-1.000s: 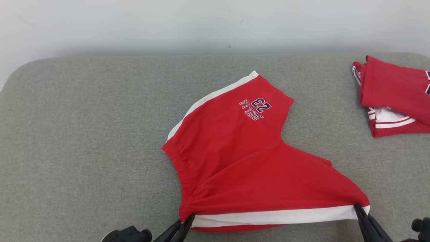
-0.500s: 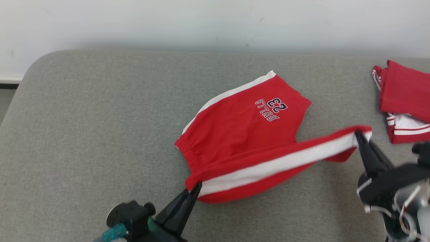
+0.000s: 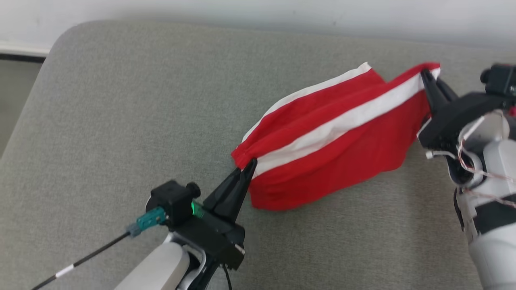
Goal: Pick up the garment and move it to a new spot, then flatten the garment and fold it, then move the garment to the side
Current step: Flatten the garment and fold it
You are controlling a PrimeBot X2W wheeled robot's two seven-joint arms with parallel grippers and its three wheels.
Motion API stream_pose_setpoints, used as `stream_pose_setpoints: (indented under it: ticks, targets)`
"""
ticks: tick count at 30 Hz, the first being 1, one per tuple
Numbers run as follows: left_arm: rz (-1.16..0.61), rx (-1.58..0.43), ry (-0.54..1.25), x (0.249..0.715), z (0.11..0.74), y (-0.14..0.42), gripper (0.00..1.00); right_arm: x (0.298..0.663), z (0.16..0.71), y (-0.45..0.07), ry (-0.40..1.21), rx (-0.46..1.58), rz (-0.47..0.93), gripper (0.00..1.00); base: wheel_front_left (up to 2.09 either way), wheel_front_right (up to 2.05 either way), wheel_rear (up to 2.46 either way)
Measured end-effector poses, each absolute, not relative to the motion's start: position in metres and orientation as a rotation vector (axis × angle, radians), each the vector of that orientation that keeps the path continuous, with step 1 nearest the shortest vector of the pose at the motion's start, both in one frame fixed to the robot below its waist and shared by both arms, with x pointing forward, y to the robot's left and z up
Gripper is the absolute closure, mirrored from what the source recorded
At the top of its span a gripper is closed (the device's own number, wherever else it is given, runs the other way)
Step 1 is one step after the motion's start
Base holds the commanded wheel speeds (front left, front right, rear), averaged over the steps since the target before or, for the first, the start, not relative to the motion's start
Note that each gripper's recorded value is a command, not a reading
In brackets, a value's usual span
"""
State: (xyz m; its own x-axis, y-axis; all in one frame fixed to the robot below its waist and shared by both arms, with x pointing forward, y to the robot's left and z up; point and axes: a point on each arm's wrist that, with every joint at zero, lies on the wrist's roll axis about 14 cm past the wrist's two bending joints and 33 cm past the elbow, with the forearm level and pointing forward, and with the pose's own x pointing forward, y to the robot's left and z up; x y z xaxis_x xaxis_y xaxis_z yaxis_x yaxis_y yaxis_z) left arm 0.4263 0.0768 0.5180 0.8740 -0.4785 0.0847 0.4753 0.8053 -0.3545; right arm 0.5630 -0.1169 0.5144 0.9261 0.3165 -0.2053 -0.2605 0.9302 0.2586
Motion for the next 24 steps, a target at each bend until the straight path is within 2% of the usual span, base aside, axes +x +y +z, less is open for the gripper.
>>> stream_pose_setpoints:
  ticks: [10,20,21,22,24]
  targets:
    - [-0.429,-0.375,0.064,0.464,0.495,0.096,1.00,0.621,0.486,-0.089,0.289,0.162,0.305,1.00,0.00,0.00,0.00]
    - [-0.385,-0.350,0.134,0.483,0.465,0.108,1.00,0.645,0.442,-0.075,0.375,0.145,0.288,1.00,0.00,0.00,0.00]
    - [-0.381,-0.346,0.141,0.484,0.463,0.109,0.37,0.645,0.440,-0.073,0.376,0.144,0.288,0.25,0.00,0.00,0.00]
    - [-0.380,-0.341,0.140,0.485,0.463,0.110,0.00,0.645,0.439,-0.071,0.375,0.136,0.292,0.00,0.00,0.00,0.00]
    - [-0.378,-0.333,0.127,0.487,0.466,0.110,0.00,0.644,0.440,-0.067,0.367,0.132,0.300,0.00,0.00,0.00,0.00]
